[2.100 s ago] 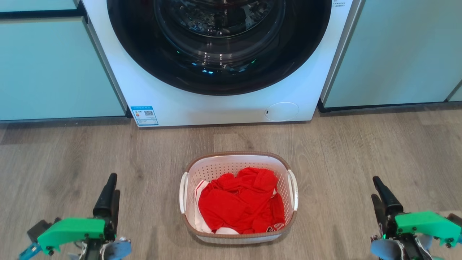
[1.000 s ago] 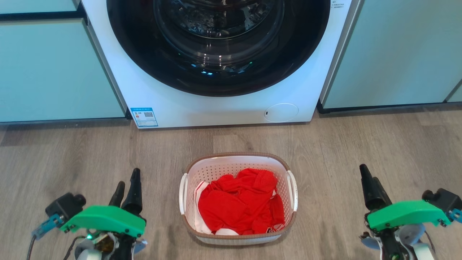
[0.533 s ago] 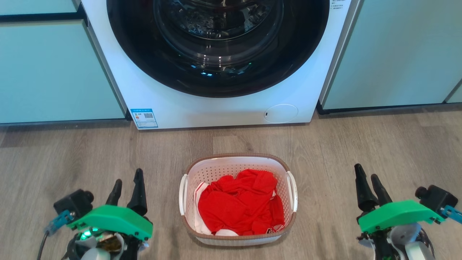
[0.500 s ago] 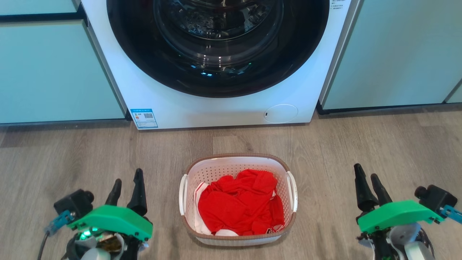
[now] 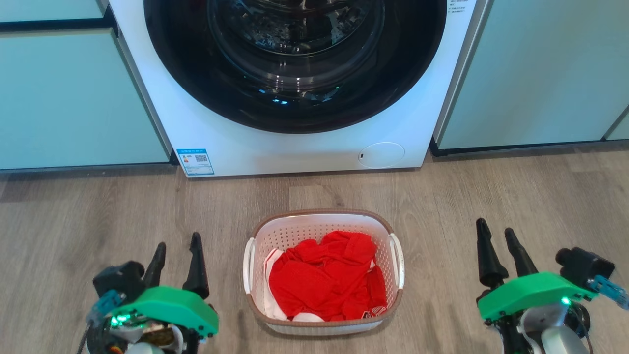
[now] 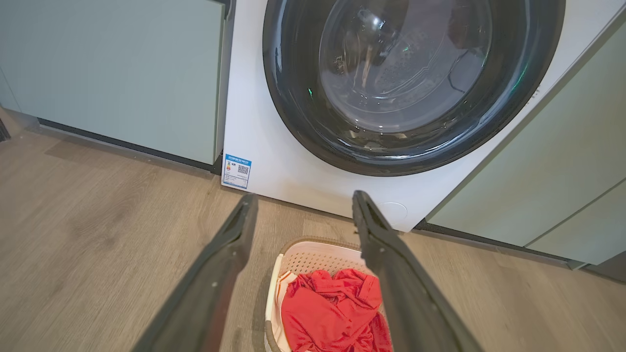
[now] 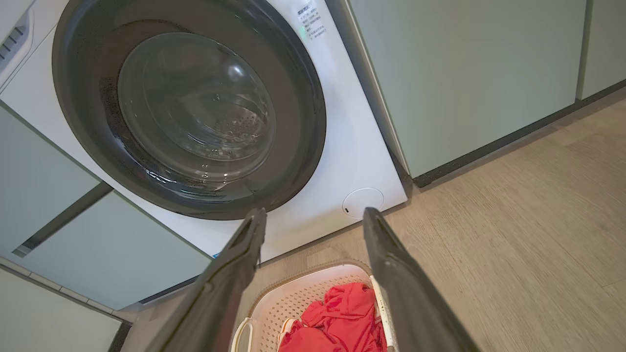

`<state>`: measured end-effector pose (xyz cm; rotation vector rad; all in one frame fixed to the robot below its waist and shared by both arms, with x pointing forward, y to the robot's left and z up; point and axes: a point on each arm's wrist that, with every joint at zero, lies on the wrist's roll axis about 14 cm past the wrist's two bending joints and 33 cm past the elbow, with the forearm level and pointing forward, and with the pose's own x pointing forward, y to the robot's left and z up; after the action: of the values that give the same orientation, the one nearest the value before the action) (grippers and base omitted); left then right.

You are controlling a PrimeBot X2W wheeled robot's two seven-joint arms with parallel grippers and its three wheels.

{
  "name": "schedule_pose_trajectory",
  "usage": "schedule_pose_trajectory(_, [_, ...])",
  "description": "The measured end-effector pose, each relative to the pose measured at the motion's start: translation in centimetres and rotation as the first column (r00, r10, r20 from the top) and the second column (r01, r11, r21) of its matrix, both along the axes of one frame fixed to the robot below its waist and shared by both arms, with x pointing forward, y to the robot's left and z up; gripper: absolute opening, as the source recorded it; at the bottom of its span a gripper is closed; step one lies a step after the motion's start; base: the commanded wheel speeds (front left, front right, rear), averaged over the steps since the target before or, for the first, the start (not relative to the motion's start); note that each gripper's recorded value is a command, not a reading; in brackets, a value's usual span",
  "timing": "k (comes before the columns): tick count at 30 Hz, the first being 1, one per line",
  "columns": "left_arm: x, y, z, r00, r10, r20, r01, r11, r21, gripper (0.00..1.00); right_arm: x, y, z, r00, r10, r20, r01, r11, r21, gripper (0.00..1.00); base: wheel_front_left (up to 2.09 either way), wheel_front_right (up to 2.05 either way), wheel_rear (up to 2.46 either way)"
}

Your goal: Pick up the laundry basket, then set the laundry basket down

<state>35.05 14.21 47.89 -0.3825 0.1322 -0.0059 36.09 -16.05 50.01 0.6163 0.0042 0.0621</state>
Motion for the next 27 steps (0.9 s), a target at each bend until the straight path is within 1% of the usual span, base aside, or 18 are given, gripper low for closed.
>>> schedule_pose_trajectory(9, [-0.1,-0.3,1.0,0.998,-0.017,0.054,0.011,0.994,0.111,1.00,-0.1,0.8,0.7,0.999,0.026,0.039,-0.022,0.995,-0.099,1.00,0.00,0.00,0.00])
schedule_pose_trajectory(13, [-0.1,-0.6,1.6,0.996,-0.028,0.083,0.015,0.988,0.152,1.00,-0.5,0.9,0.4,0.999,0.032,0.036,-0.026,0.989,-0.143,1.00,0.00,0.00,0.00])
schedule_pose_trajectory(27, [-0.6,-1.3,2.2,0.987,-0.064,0.148,0.019,0.957,0.289,1.00,-0.7,1.9,1.1,0.994,0.073,0.086,-0.045,0.954,-0.295,1.00,0.00,0.00,0.00])
